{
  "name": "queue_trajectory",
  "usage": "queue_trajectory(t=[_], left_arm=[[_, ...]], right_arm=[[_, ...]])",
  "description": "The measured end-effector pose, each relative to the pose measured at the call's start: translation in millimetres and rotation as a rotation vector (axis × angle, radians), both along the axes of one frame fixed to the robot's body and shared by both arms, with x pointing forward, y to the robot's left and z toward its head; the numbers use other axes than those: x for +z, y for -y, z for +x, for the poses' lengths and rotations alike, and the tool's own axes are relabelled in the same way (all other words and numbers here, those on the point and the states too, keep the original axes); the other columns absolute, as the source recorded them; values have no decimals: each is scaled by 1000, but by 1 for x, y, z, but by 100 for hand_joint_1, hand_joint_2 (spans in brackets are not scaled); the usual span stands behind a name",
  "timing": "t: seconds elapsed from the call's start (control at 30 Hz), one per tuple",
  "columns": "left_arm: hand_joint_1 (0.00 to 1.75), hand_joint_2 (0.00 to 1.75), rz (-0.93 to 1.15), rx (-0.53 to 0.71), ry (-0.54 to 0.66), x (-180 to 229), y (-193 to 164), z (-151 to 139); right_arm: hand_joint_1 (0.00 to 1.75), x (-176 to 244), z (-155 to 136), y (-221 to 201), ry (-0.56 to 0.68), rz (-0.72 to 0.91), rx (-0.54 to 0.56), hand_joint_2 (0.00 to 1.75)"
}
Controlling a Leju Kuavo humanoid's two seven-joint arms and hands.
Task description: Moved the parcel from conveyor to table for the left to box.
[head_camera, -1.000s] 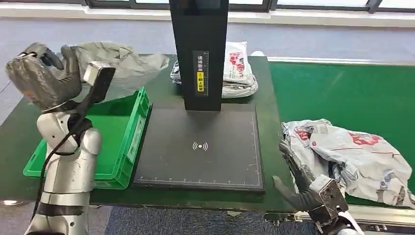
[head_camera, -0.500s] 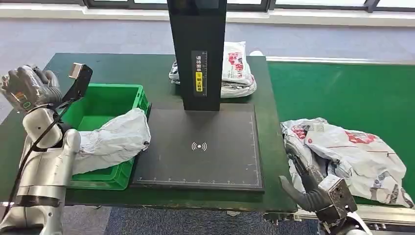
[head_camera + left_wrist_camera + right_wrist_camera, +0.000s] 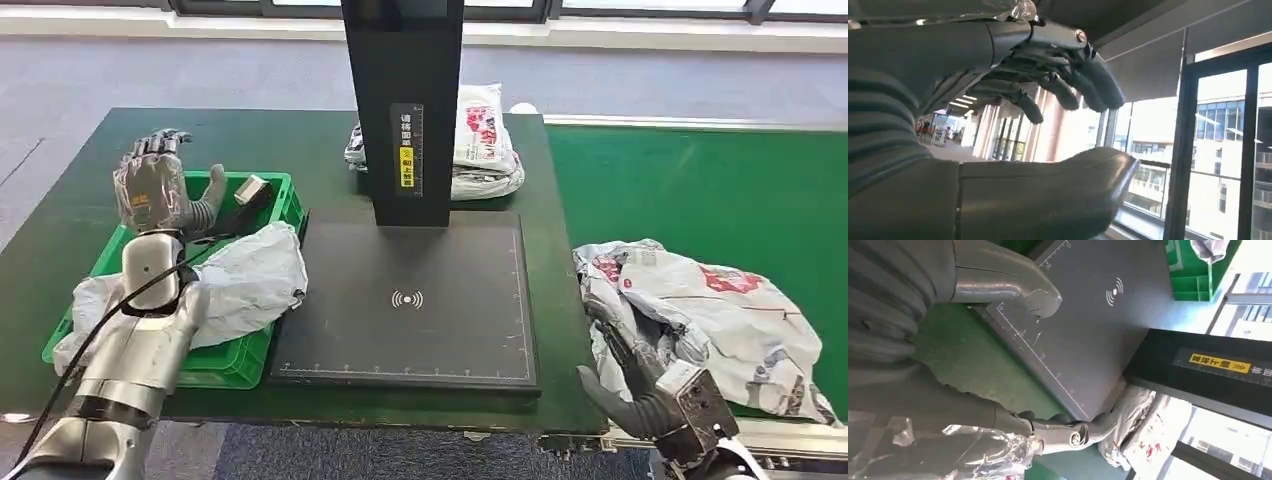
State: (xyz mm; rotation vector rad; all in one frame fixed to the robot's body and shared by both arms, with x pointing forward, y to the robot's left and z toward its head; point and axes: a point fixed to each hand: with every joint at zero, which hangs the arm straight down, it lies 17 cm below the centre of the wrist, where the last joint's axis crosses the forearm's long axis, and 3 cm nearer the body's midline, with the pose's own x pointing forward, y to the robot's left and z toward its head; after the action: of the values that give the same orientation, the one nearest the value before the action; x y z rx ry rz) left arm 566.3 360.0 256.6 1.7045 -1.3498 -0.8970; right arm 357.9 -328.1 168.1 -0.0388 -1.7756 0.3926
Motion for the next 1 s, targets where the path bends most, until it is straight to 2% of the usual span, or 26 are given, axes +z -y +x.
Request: queue_trajectory(t=[0.13, 0.3, 0.43, 0.5, 0.73, 0.77, 0.87, 1.0], left_arm=[[0, 0, -22, -24, 15, 2, 6, -2], [0, 0, -86, -98, 84, 7, 35, -20], [0, 0, -119, -215, 279, 43, 78, -55], [0, 0, -139, -258, 353, 58, 94, -73], [0, 0, -169, -305, 405, 73, 114, -92], [0, 175, -173, -307, 408, 74, 116, -93], [0, 175, -186, -323, 426, 78, 119, -96], [0, 175, -240, -365, 450, 81, 127, -102]], right_arm=[[0, -4, 3, 8, -6, -53, -43, 175], [0, -6, 19, 63, -3, -298, -291, 175], [0, 0, 20, 122, 20, -656, -585, 175], [0, 4, 13, 142, 33, -759, -670, 175], [0, -2, 5, 159, 8, -783, -714, 175], [0, -4, 5, 159, 5, -783, -714, 175], [0, -4, 3, 164, -2, -808, -736, 175], [0, 3, -8, 189, 15, -940, -860, 175]])
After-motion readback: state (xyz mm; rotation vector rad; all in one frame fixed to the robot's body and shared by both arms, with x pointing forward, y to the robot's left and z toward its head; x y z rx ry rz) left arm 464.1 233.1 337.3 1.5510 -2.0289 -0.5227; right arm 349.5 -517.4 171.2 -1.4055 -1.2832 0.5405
